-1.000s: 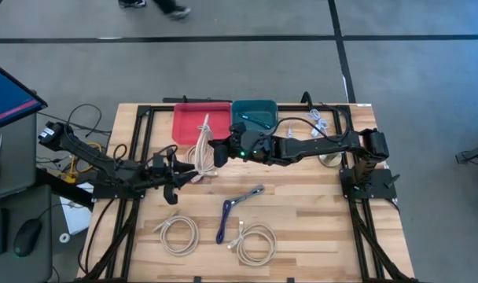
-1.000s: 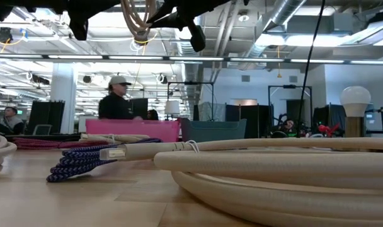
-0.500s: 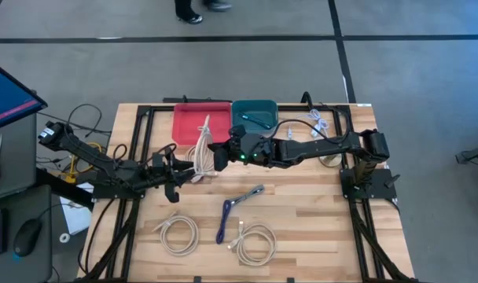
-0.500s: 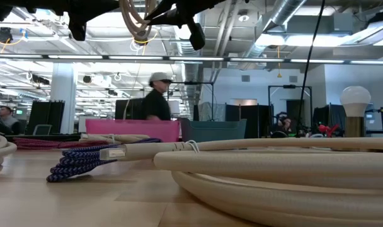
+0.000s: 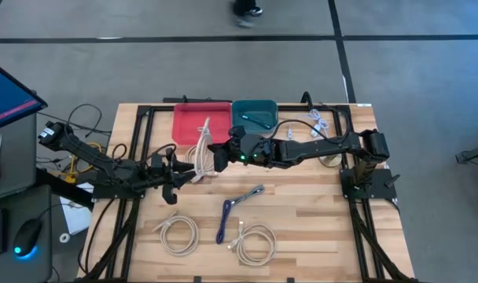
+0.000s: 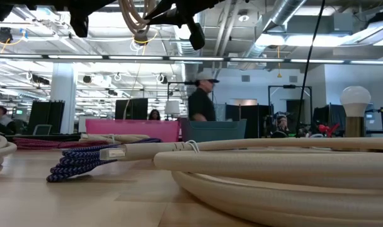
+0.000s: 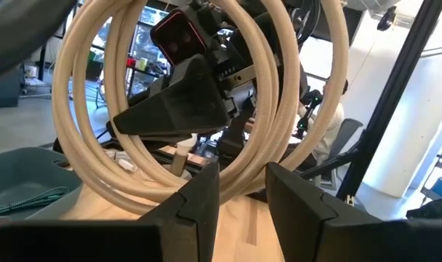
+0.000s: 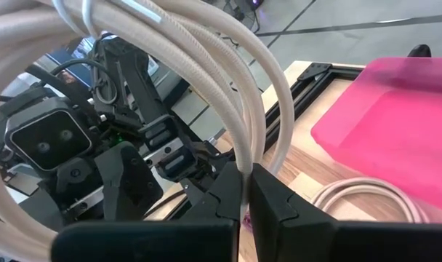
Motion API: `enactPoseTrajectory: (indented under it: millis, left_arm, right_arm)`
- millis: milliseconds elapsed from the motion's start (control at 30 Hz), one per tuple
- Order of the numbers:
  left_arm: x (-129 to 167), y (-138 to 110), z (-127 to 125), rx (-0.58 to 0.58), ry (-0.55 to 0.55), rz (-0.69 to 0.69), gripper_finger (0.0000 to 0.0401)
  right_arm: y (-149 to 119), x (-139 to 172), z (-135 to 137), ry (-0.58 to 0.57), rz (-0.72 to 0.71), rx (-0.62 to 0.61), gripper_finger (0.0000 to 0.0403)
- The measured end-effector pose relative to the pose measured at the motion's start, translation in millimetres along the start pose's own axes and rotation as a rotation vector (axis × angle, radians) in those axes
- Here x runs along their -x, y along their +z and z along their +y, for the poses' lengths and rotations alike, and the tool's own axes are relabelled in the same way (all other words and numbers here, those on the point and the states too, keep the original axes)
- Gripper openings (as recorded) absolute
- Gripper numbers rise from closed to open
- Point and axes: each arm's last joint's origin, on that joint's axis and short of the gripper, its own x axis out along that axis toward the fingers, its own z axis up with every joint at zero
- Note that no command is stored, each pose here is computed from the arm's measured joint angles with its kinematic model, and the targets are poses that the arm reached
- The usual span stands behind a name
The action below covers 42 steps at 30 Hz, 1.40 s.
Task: Pick & Place USB Port
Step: Put the brown HDMI cable into the red bin
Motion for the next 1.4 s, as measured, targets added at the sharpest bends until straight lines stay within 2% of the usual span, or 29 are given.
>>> enactPoseTrajectory:
  millis: [167,367,667,867,1167,1267,1400]
  left_arm:
    - [-3,-5,-1,-0.011,0.003,0.017,0.0084]
    - [-7,-10,-4,-0.009,-0.015,0.019,0.0012]
    - [-8,-9,-5,0.013,-0.013,0.000,0.0006]
    - [-8,-8,-6,0.069,-0.037,0.001,0.0036]
    - [-8,-8,-6,0.079,-0.042,0.002,0.0146]
    - [-8,-8,-6,-0.029,-0.037,-0.003,0.0173]
    - [-9,-5,-6,-0.152,-0.006,-0.014,0.0184]
  right_arm:
    - [0,0,0,0.002,-0.002,-0.001,0.0000]
    - [0,0,0,0.005,-0.004,-0.002,0.0000]
    - [0,0,0,0.006,-0.005,-0.003,0.0000]
    - [0,0,0,0.004,-0.003,-0.001,0.0000]
    - [6,-4,-7,0.050,0.057,-0.025,0.0000]
    - [8,-7,-14,0.084,0.124,-0.062,0.0000]
    - [9,-8,-16,0.106,0.152,-0.069,0.0000]
